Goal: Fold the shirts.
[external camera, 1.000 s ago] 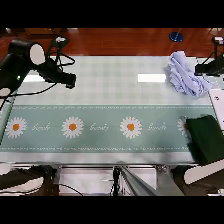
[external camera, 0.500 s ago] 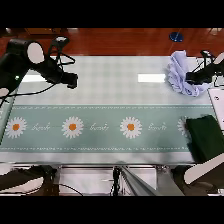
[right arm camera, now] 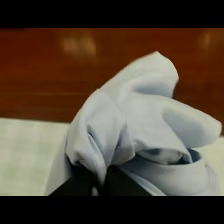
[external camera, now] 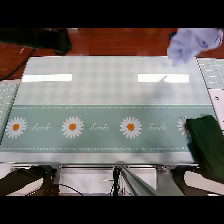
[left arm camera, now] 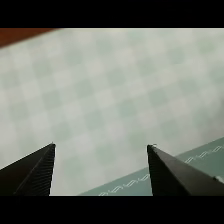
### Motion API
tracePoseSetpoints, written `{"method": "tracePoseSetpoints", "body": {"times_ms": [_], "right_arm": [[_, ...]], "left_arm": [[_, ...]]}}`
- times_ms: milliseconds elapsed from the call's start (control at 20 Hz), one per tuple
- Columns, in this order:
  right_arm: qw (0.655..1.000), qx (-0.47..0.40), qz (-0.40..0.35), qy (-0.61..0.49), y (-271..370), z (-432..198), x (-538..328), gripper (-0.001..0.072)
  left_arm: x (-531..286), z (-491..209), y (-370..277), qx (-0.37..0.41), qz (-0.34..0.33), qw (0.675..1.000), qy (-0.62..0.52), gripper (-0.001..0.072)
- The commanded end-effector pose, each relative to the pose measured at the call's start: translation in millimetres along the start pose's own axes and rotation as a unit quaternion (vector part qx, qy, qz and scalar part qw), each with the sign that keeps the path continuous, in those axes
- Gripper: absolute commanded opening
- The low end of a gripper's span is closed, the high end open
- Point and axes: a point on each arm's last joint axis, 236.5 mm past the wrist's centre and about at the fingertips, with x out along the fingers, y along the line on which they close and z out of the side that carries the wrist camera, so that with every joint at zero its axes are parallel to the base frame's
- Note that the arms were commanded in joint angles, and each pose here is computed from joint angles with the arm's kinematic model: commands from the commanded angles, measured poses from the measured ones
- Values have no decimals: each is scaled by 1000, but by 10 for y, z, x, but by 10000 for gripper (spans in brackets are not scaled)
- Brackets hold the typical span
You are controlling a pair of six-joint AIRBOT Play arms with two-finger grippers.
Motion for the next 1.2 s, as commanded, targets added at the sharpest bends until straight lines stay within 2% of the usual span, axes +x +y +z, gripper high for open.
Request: {"method": "tracePoseSetpoints", "body": {"times_ms": [0,150,300,400,600,800,1000,1050,1100,1150], "right_arm": [[991,-50,74,-103,1049,496,-972,26],[989,-51,108,-87,1420,352,-1328,26],[989,-44,131,60,1513,-333,-1196,26],[973,-45,146,173,1556,-907,-969,26],[920,-61,188,339,1879,-2134,-327,26],[889,-94,193,404,2157,-3152,339,26],[853,-83,223,463,2503,-3735,535,29],[850,-82,229,468,2574,-3816,566,93],[847,-81,234,471,2631,-3865,573,320],[842,-83,248,471,2685,-3861,534,467]], "left_arm": [[-816,367,-324,24,-32,994,-98,720],[-1233,223,-587,23,-67,992,-103,720],[-1310,-108,-820,25,-96,994,-45,720],[-1220,-282,-980,31,-111,993,-11,720],[-703,-881,-1150,57,-111,988,90,720],[17,-1561,-1178,61,-100,980,163,720],[562,-1984,-1395,30,-134,976,170,720],[665,-2091,-1411,25,-135,974,178,720],[740,-2189,-1397,26,-131,973,190,720],[797,-2271,-1373,29,-126,970,204,720]]}}
